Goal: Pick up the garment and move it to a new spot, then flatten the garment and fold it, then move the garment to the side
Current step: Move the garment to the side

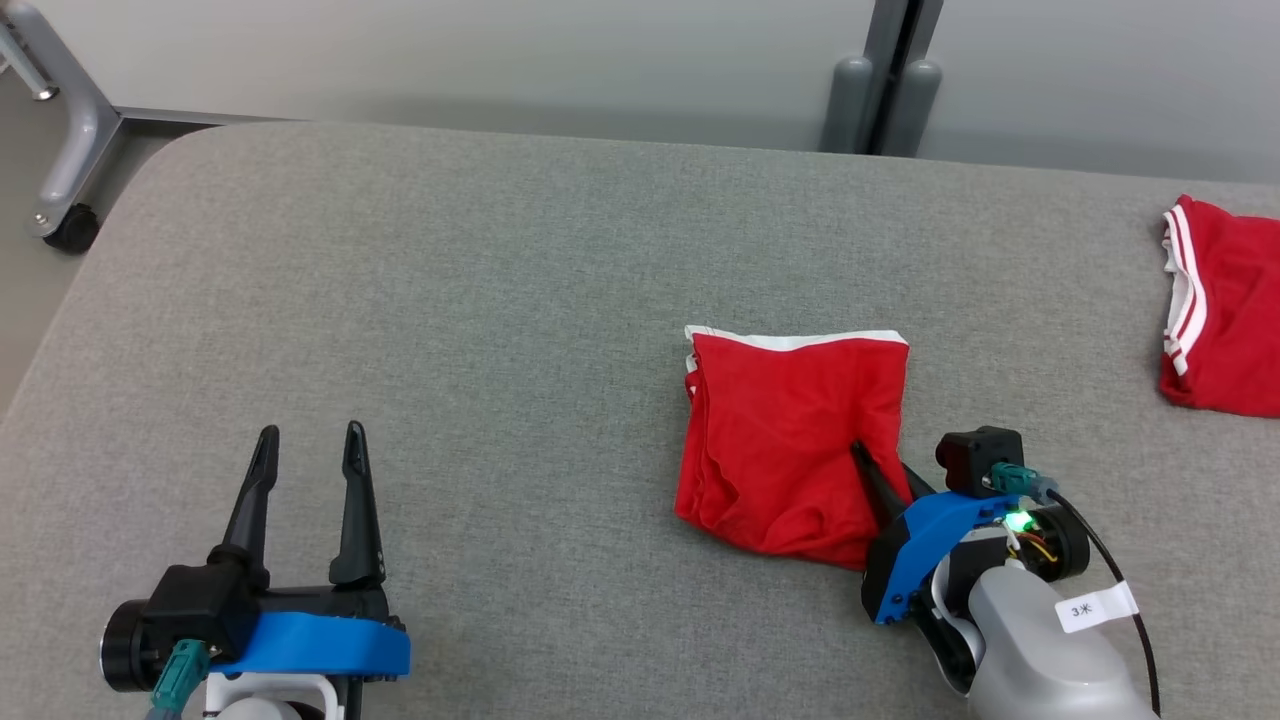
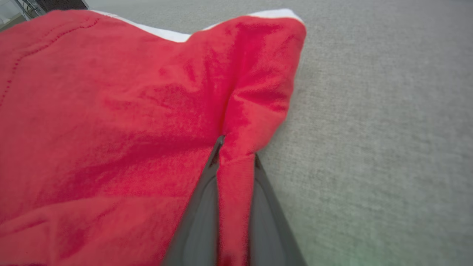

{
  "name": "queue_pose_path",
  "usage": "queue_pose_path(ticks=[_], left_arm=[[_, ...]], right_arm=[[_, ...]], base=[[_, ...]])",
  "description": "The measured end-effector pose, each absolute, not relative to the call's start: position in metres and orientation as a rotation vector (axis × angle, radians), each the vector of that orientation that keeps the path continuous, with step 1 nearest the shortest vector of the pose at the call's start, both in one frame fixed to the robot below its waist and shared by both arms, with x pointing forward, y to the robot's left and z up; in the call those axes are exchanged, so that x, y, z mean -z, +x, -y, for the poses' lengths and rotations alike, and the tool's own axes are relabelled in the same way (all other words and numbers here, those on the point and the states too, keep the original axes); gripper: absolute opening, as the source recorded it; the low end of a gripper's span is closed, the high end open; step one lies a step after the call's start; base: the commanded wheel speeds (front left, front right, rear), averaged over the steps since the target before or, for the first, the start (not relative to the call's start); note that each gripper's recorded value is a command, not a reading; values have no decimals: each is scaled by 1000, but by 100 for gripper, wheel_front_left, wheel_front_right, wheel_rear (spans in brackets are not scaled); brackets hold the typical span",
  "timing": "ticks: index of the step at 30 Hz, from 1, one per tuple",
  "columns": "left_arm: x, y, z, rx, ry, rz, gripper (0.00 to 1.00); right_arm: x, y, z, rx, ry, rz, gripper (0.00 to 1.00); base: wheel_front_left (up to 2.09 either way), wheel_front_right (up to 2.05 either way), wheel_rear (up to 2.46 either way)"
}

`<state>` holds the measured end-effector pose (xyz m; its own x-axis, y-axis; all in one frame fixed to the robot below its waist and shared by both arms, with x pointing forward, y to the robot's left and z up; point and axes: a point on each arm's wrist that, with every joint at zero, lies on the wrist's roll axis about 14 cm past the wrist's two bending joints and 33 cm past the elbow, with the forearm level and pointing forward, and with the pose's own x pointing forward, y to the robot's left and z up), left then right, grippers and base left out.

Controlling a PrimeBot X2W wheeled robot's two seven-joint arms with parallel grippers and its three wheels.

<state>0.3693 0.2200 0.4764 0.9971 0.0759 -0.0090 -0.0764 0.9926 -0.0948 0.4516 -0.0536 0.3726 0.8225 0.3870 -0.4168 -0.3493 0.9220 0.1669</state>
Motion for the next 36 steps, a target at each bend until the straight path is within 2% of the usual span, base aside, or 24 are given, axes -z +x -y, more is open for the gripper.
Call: queue_pose_path(ticks=[7,21,25,36], left_arm=[[-471,381,-206,-35,-104,-17,100],[-455,435,-148,139,-125,-30,100],[-452,446,-142,158,-127,-29,100],[-447,455,-143,159,-125,-32,100]], right_arm=[[-378,458,69,-371,55,-419,0],[-394,480,192,-171,-93,-326,0],[-405,493,195,-182,-118,-286,0],[-453,559,197,-227,-239,-189,0]], base=[[0,0,0],[0,0,0],[0,0,0],[0,0,0]])
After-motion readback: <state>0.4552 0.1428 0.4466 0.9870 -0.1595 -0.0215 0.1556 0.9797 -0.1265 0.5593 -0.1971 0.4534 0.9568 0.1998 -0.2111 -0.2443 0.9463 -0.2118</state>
